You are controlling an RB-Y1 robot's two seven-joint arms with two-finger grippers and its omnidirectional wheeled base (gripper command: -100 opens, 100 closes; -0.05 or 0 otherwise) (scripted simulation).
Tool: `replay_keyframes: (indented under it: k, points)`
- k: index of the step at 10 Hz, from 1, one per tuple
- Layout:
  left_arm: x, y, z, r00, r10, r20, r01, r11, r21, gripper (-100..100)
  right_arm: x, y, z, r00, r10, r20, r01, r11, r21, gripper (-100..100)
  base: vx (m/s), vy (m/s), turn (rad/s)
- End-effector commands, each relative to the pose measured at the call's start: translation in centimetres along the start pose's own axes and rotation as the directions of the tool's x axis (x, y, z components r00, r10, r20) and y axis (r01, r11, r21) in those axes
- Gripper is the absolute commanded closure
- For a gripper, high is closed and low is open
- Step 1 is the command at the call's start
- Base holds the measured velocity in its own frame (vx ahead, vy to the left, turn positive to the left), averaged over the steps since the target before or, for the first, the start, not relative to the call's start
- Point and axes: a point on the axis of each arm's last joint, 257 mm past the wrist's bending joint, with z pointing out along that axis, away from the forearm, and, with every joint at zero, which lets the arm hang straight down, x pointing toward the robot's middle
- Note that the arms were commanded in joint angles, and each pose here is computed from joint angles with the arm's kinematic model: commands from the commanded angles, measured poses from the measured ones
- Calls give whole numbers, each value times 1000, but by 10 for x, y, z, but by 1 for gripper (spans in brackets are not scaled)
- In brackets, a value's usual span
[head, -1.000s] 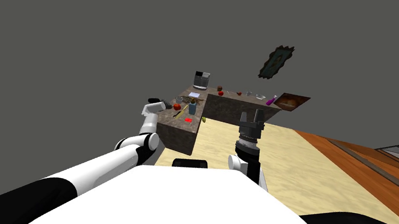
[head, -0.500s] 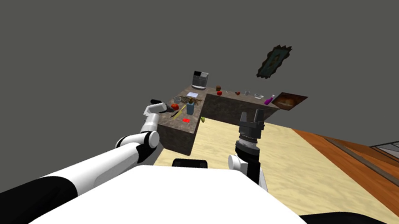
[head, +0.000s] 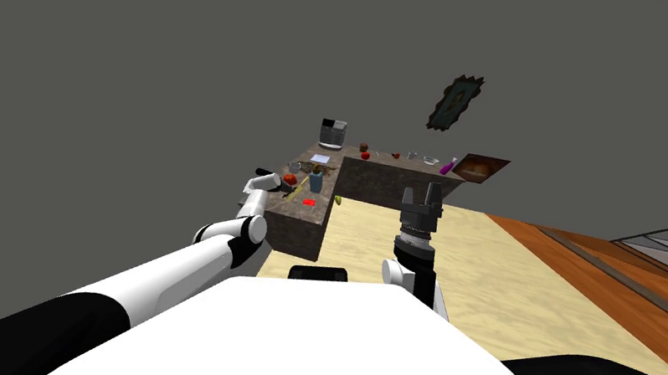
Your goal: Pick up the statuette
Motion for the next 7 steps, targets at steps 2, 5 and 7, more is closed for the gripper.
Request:
replay_keyframes:
  k: [2,5,7]
  points:
    - [-19,17,5,999,-8,49,11,999,-53,-100,0,0,0,1000,0,0,0,1000,0,0,24,6,-17]
    - [-37,-6,4,998,-33,55,35,999,-27,-100,0,0,0,1000,0,0,0,1000,0,0,0,-7,-83]
    - [-79,-45,-2,993,-85,81,84,996,10,-100,0,0,0,1000,0,0,0,1000,0,0,-35,-49,-348]
